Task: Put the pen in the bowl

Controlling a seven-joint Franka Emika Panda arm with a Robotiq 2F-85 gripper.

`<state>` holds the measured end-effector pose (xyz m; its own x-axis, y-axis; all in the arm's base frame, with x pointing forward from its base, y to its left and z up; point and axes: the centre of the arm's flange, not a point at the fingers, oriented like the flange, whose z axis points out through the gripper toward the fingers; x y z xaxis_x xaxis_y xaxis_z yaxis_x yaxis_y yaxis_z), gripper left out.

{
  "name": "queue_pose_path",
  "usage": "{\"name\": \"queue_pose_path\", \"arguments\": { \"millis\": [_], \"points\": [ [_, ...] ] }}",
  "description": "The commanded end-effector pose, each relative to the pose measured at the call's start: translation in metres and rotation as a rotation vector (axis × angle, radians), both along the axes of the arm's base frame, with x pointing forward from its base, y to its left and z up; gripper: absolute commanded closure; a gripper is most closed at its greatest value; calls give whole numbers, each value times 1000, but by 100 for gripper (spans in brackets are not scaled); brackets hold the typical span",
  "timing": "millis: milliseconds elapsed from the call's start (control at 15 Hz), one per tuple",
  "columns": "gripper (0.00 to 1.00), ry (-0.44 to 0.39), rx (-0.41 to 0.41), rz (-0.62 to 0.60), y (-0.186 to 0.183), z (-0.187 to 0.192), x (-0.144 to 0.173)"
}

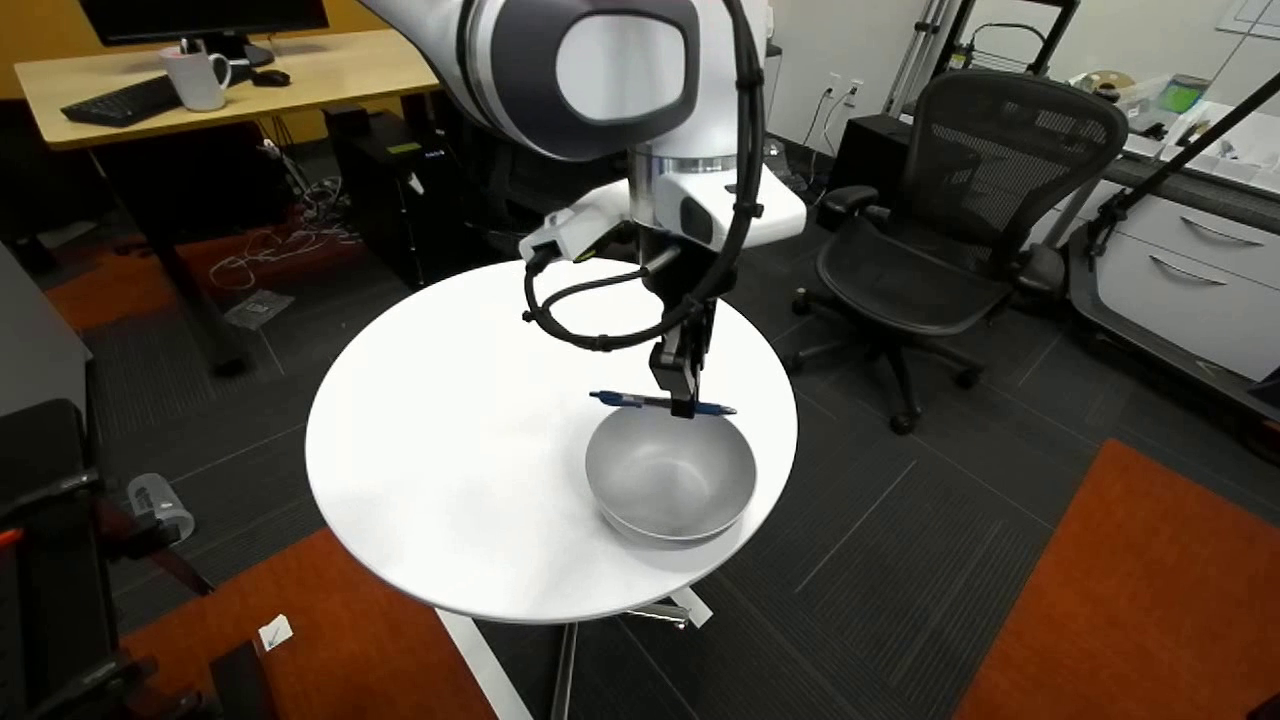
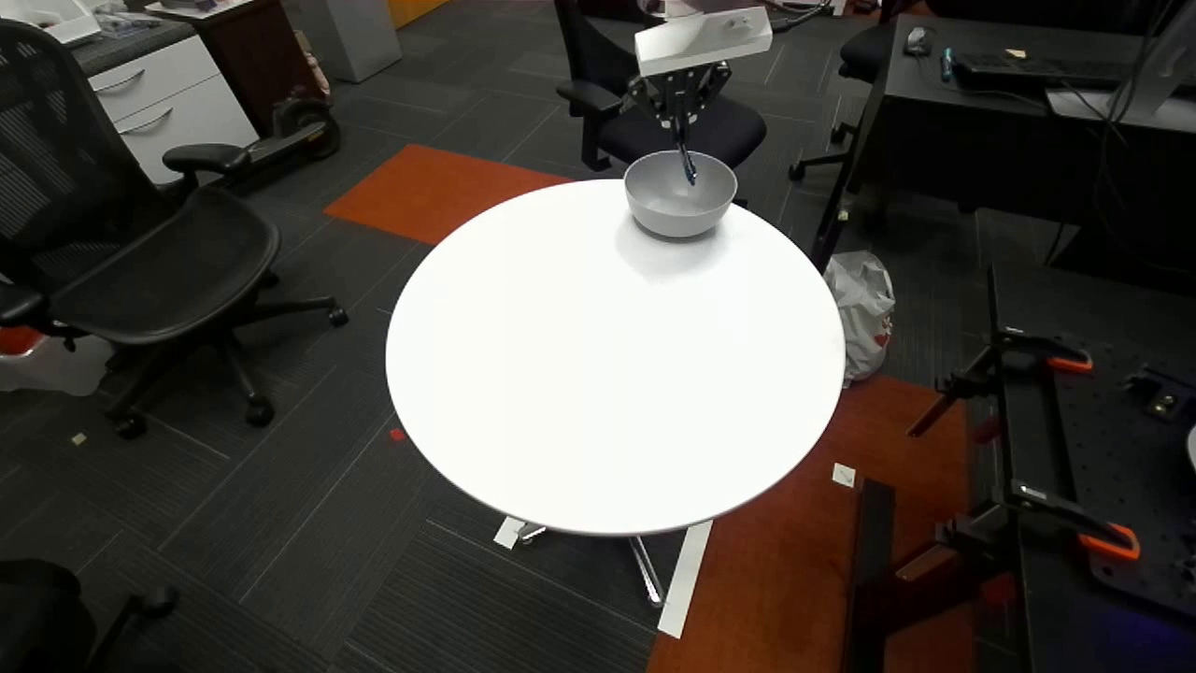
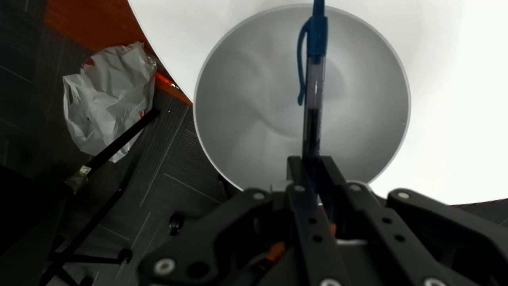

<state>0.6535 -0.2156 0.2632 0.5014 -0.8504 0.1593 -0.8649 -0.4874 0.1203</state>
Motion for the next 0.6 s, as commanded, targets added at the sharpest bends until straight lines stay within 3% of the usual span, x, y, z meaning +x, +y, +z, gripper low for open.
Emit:
{"name": "queue_pose_path", "arguments": {
  "millis": [0, 67, 533],
  "points": [
    [72, 3, 14, -29, -16, -11, 26],
    [61, 2, 22, -29, -18, -14, 28],
    [11, -8, 14, -39, -15, -22, 32]
  ]
}}
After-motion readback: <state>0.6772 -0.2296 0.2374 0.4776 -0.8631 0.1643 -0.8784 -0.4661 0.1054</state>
